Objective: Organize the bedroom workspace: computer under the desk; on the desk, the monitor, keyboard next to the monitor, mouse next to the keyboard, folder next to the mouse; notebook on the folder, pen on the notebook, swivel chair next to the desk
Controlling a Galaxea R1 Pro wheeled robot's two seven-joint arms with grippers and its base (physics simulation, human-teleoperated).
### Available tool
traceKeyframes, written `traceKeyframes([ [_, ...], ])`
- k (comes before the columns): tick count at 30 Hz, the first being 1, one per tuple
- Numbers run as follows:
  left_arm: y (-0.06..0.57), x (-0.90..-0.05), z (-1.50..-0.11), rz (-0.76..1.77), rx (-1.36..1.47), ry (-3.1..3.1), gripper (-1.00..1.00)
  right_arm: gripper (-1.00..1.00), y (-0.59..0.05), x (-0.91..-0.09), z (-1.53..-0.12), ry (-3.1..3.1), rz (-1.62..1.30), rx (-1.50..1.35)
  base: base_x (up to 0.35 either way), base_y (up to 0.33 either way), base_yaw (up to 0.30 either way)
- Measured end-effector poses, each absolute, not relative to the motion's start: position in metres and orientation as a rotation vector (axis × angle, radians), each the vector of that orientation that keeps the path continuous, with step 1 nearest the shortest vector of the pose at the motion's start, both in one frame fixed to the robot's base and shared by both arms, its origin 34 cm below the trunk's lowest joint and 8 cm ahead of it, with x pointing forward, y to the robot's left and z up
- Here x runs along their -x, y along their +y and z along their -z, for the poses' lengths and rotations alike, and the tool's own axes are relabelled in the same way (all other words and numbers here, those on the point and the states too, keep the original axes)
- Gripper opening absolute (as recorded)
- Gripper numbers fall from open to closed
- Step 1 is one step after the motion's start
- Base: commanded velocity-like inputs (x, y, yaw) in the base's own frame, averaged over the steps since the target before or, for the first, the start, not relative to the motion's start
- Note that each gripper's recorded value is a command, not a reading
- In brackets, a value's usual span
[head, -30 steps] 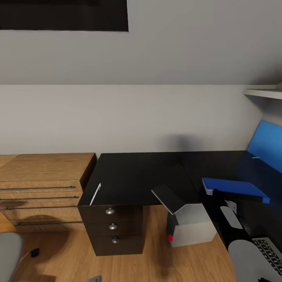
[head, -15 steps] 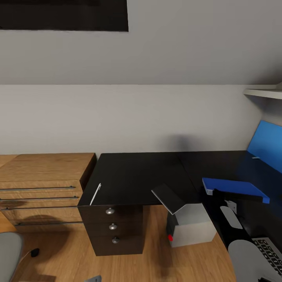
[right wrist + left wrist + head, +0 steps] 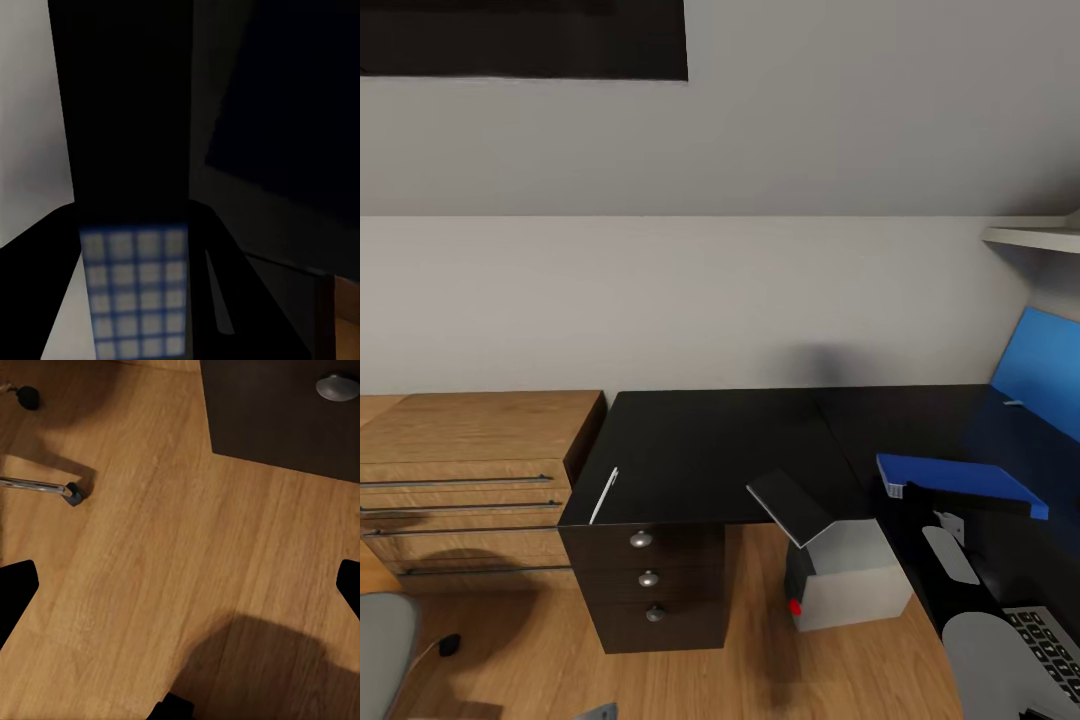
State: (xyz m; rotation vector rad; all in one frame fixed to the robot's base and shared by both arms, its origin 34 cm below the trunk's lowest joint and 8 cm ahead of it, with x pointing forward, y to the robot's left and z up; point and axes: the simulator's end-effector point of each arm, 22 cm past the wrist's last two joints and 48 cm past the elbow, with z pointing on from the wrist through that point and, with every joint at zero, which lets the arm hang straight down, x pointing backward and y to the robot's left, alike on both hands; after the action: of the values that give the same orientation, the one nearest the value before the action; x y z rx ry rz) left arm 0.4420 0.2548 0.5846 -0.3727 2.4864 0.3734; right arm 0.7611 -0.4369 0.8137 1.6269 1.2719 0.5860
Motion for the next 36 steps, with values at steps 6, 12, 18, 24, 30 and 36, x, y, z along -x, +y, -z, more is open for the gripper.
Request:
traceKeyframes([
  [6, 0.2549, -0.4420, -0.5846, -0.373, 0.373, 2.486, 1.00, 1.00, -0.4369, -0.7608, -0.8132, 1.273, -0.584, -1.629, 0.000, 0.000, 0.000],
  [12, 0.2548, -0.4420, -0.5846, -0.373, 0.373, 2.487, 1.00, 1.00, -0.4369, -0.7608, -0.8131, 1.274, -0.584, -1.630, 0.000, 0.000, 0.000],
  [18, 0.2546, -0.4419, -0.5846, -0.373, 0.372, 2.487, 1.00, 1.00, -0.4369, -0.7608, -0.8130, 1.273, -0.585, -1.630, 0.000, 0.000, 0.000],
  [24, 0.2545, -0.4420, -0.5845, -0.373, 0.371, 2.487, 1.00, 1.00, -0.4369, -0.7609, -0.8128, 1.273, -0.585, -1.630, -0.075, 0.000, 0.000],
  [30, 0.2544, -0.4420, -0.5846, -0.373, 0.371, 2.487, 1.00, 1.00, -0.4369, -0.7608, -0.8130, 1.273, -0.585, -1.631, -0.064, 0.000, 0.000],
  [36, 0.2529, -0.4418, -0.5875, -0.369, 0.367, 2.488, 1.00, 1.00, -0.4364, -0.7609, -0.8164, 1.272, -0.586, -1.630, -0.005, 0.000, 0.000],
])
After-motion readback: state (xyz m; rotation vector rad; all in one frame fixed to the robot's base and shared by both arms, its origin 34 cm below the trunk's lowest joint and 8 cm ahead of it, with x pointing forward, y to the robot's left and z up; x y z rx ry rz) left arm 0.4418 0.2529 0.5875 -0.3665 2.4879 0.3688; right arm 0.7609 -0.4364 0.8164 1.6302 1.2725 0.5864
